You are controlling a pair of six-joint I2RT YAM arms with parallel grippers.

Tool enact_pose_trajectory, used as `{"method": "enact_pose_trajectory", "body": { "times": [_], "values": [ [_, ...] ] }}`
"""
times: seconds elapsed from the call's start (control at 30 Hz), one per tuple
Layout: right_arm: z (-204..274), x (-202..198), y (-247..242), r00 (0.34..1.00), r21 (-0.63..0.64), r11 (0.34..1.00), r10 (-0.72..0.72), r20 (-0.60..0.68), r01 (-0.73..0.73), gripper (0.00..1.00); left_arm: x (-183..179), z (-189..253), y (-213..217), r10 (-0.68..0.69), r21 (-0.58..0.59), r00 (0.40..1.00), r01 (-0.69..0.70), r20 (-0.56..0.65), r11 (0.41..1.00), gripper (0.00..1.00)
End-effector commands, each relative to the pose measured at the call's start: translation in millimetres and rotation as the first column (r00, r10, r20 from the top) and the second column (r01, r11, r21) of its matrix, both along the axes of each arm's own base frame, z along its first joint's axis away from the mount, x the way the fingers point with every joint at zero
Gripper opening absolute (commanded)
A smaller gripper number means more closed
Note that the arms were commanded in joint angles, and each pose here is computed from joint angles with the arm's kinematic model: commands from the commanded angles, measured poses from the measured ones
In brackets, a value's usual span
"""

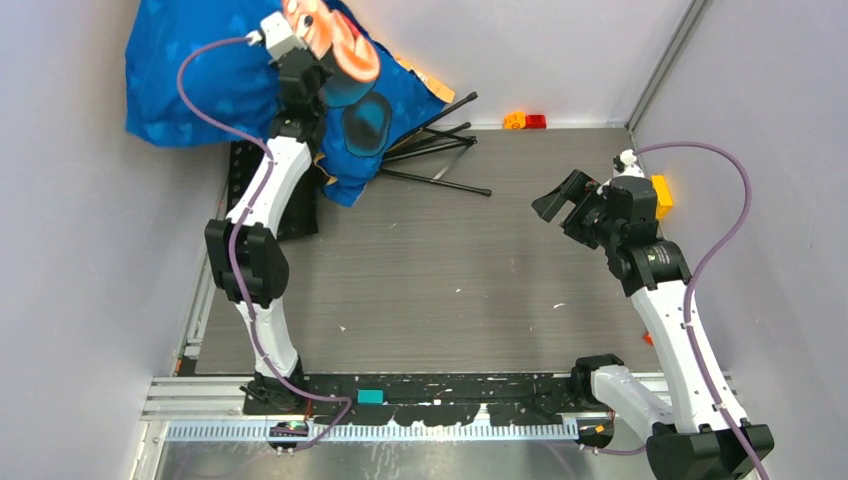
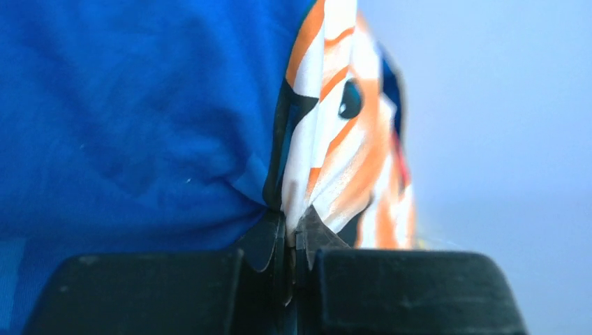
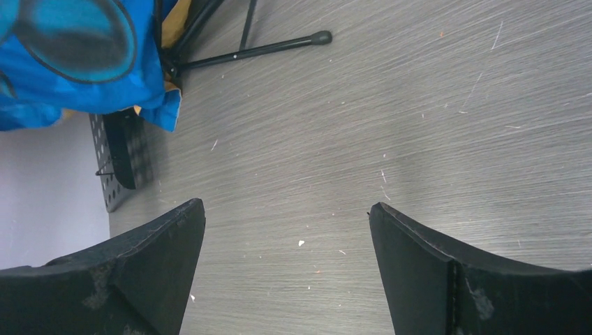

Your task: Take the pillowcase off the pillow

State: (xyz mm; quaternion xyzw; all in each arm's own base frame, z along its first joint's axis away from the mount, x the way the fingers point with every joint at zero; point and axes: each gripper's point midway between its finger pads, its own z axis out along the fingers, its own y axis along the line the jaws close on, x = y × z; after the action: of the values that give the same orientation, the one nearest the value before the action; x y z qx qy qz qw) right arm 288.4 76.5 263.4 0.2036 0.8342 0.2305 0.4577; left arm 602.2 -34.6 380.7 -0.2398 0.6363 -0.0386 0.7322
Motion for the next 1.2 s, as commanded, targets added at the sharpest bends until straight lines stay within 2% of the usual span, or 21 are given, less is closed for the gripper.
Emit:
{"method": "enact_pose_trajectory", "body": {
  "times": [0.0, 0.2, 0.3, 0.37, 0.53, 0.8, 0.83, 0.93, 1.0, 1.03, 1.17],
  "values": [
    [17.9, 2.6, 10.4, 0.997, 0.009, 0.998, 0.067, 0.038, -0.067, 0.92, -52.1, 189.3, -27.6, -0.064, 0.085, 0.906, 0.031, 0.419, 0.996, 0.0],
    [17.9, 0.5, 11.2, 0.996, 0.006, 0.997, 0.075, 0.041, -0.075, 0.92, -99.2, 277.6, -42.6, -0.115, 0.118, 0.813, 0.057, 0.571, 0.991, 0.0],
    [15.9, 0.4, 11.0, 0.997, 0.009, 0.997, 0.073, 0.036, -0.073, 0.92, -134.9, 314.0, -60.0, -0.187, 0.117, 0.738, 0.146, 0.649, 0.982, 0.0],
    [14.4, 0.7, 12.2, 0.997, 0.015, 0.997, 0.075, 0.03, -0.076, 0.92, -159.0, 332.6, -72.4, -0.254, 0.103, 0.676, 0.256, 0.692, 0.961, 0.0],
    [15.5, -0.8, 12.3, 0.997, 0.019, 0.997, 0.075, 0.034, -0.076, 0.92, -213.1, 355.7, -100.4, -0.386, 0.051, 0.521, 0.545, 0.762, 0.837, 0.0],
    [22.4, -5.7, 11.8, 0.996, 0.024, 0.997, 0.072, 0.059, -0.074, 0.92, -271.7, 365.8, -166.9, -0.534, 0.106, 0.355, 0.751, 0.767, 0.652, 0.0],
    [22.7, -6.6, 11.4, 0.996, 0.026, 0.997, 0.068, 0.06, -0.07, 0.92, -275.9, 363.4, -177.0, -0.561, 0.111, 0.333, 0.782, 0.758, 0.614, 0.0],
    [25.6, -10.1, 8.2, 0.996, 0.025, 0.998, 0.05, 0.07, -0.052, 0.92, -277.8, 342.5, -205.6, -0.617, 0.068, 0.307, 0.859, 0.725, 0.507, 0.0],
    [27.7, -12.7, 2.3, 0.997, 0.016, 1.0, 0.019, 0.079, -0.02, 0.92, -279.5, 315.1, -234.4, -0.672, 0.068, 0.3, 0.884, 0.677, 0.463, 0.0],
    [29.2, -14.1, -1.3, 0.996, 0.009, 1.0, 0.001, 0.087, -0.001, 0.92, -283.7, 300.5, -248.3, -0.697, 0.078, 0.308, 0.883, 0.647, 0.463, 0.0],
    [35.0, -19.3, -15.8, 0.99, -0.02, 0.997, -0.065, 0.129, 0.068, 0.92, -289.7, 215.2, -296.8, -0.76, 0.089, 0.426, 0.843, 0.491, 0.53, 0.0]
  ]
}}
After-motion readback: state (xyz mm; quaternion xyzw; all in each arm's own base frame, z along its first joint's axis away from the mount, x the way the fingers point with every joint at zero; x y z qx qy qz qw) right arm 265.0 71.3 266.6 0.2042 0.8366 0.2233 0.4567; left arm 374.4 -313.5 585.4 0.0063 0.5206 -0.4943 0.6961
